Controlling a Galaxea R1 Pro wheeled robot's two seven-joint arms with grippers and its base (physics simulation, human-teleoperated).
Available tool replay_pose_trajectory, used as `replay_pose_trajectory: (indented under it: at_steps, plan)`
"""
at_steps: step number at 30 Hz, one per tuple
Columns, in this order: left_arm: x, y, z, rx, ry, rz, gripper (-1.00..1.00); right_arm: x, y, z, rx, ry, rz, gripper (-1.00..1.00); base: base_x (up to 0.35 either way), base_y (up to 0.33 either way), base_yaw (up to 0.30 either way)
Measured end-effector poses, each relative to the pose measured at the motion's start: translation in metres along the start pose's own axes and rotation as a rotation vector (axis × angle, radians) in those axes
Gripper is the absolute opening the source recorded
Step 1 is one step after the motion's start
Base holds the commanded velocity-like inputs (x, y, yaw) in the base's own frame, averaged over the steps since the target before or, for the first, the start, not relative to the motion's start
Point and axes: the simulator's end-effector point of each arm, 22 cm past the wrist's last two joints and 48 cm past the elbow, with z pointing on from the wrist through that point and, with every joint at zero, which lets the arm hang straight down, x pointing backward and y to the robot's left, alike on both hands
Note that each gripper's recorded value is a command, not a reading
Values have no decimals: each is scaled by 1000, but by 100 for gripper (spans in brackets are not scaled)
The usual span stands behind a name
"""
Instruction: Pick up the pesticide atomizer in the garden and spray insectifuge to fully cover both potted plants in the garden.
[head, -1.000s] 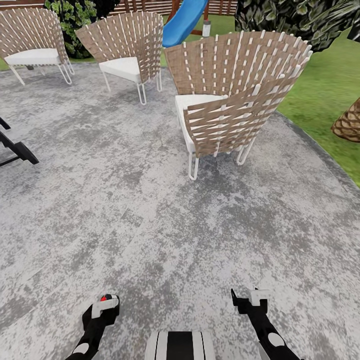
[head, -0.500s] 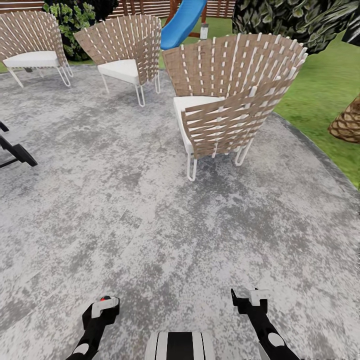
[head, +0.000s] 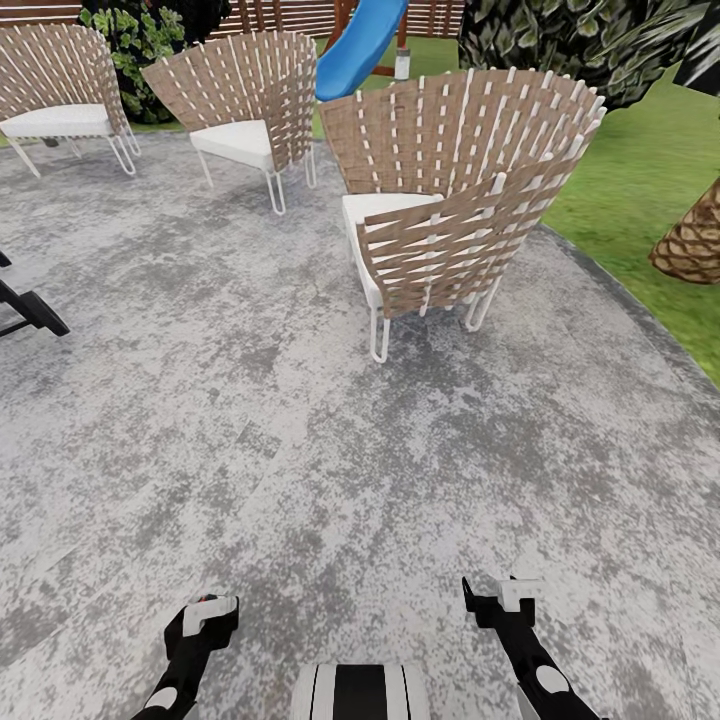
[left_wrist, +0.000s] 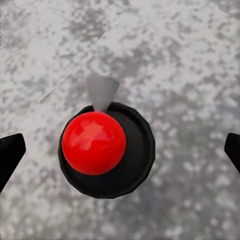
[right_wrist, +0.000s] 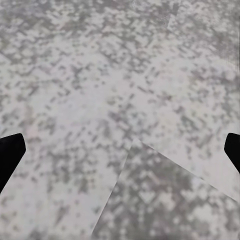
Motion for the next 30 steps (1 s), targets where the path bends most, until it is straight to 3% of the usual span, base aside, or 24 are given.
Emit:
replay_pose_trajectory:
  at_steps: [19,20,30]
  plan:
    - [-1,0,0,1,-1,0,100,0,0,0,0,0,0,100,0,0,0]
    - [-1,0,0,1,-1,0,-100,0,0,0,0,0,0,100,0,0,0]
    - [-1,1,0,-2,-1,-1,-100,0,0,0,0,0,0,100,0,0,0]
